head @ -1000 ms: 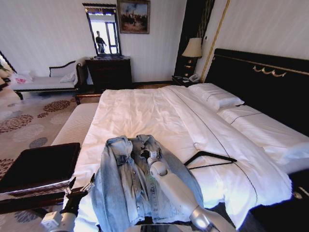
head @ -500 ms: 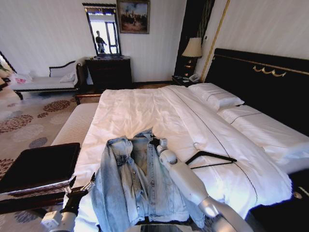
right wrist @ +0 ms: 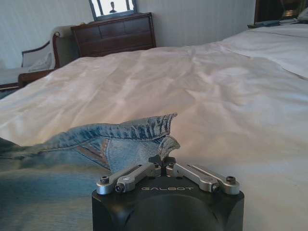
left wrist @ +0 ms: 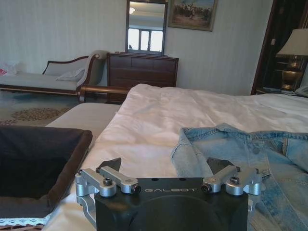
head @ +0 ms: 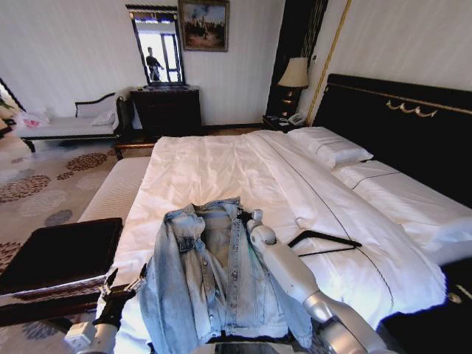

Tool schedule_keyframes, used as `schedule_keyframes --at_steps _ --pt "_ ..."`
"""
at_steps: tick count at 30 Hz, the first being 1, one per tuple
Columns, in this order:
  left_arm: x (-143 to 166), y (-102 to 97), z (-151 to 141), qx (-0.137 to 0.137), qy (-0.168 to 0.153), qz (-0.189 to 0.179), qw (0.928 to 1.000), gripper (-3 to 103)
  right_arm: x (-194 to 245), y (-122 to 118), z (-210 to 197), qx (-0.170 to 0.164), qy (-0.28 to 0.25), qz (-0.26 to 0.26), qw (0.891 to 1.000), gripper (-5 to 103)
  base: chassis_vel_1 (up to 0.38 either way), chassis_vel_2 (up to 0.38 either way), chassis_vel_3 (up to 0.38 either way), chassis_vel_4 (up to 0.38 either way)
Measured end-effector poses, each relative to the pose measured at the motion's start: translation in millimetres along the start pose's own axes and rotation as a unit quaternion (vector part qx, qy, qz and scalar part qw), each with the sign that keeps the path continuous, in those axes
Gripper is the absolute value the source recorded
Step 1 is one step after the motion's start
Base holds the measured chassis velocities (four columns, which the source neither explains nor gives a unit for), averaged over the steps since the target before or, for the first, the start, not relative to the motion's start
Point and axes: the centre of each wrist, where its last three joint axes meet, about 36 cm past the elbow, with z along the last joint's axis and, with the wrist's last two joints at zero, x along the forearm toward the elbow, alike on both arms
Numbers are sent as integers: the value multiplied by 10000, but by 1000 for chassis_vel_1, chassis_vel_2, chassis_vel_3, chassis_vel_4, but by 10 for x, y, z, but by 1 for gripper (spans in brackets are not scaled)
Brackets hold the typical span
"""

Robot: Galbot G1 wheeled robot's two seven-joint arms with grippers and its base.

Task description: Pick up the clothes from the bed and hang them on the clothes hanger.

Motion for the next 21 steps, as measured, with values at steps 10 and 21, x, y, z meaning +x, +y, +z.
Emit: schedule_keyframes --at_steps 10,21 --pt "-3 -14 -2 -9 13 40 10000 100 41 -82 -20 -116 20 57 9999 0 0 0 0 0" --pt "-19 -101 2 -31 39 175 9998 100 45 -85 85 228 66 46 9997 19 0 0 0 0"
